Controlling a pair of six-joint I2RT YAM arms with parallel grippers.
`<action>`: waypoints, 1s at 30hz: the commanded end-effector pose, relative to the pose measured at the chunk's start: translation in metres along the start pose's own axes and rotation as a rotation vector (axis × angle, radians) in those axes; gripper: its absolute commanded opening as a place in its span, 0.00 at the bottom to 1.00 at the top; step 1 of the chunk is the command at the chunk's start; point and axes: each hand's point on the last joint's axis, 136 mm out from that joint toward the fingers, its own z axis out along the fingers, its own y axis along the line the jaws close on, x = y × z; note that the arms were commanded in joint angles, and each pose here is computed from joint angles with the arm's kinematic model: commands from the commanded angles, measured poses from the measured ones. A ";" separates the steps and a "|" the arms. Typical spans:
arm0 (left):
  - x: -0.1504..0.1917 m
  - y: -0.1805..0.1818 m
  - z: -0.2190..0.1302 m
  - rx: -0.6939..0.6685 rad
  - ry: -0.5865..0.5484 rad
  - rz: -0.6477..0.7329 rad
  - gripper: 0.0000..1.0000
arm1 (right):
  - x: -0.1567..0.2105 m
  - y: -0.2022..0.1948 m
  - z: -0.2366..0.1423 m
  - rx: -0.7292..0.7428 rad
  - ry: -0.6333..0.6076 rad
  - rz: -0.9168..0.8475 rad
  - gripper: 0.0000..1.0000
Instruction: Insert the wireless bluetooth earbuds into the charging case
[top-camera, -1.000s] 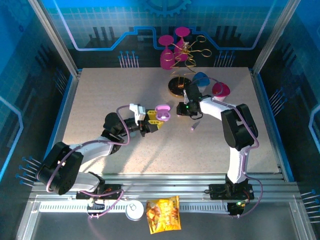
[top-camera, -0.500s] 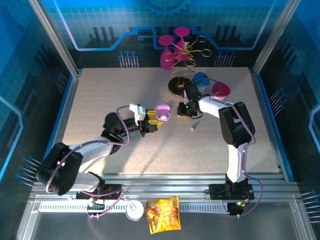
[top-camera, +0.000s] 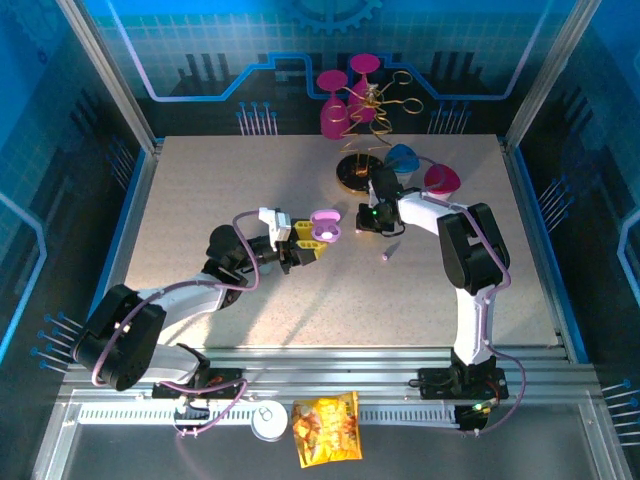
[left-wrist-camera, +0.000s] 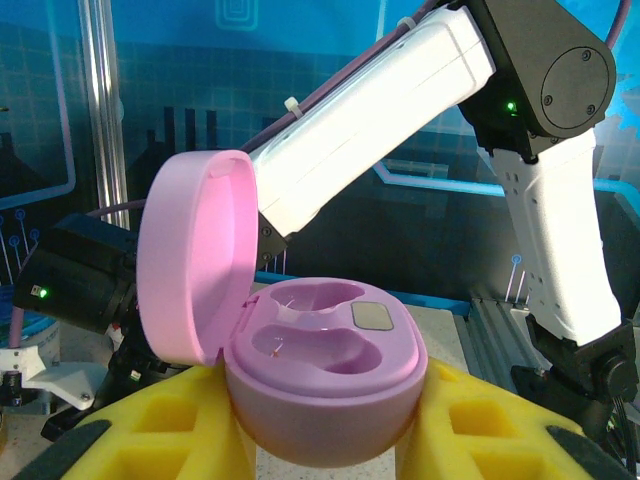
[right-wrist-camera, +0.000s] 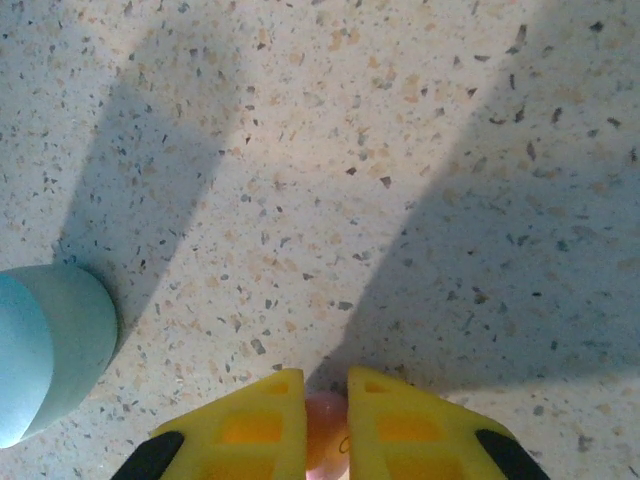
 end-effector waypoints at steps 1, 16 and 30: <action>-0.009 -0.001 -0.002 -0.004 -0.016 0.048 0.22 | -0.004 -0.008 -0.028 0.079 -0.022 0.032 0.06; -0.015 -0.006 -0.004 0.008 -0.028 0.055 0.22 | 0.032 -0.050 -0.099 0.596 -0.017 -0.057 0.00; -0.019 -0.010 -0.007 0.009 -0.037 0.068 0.22 | 0.041 -0.051 -0.110 0.858 0.088 -0.191 0.00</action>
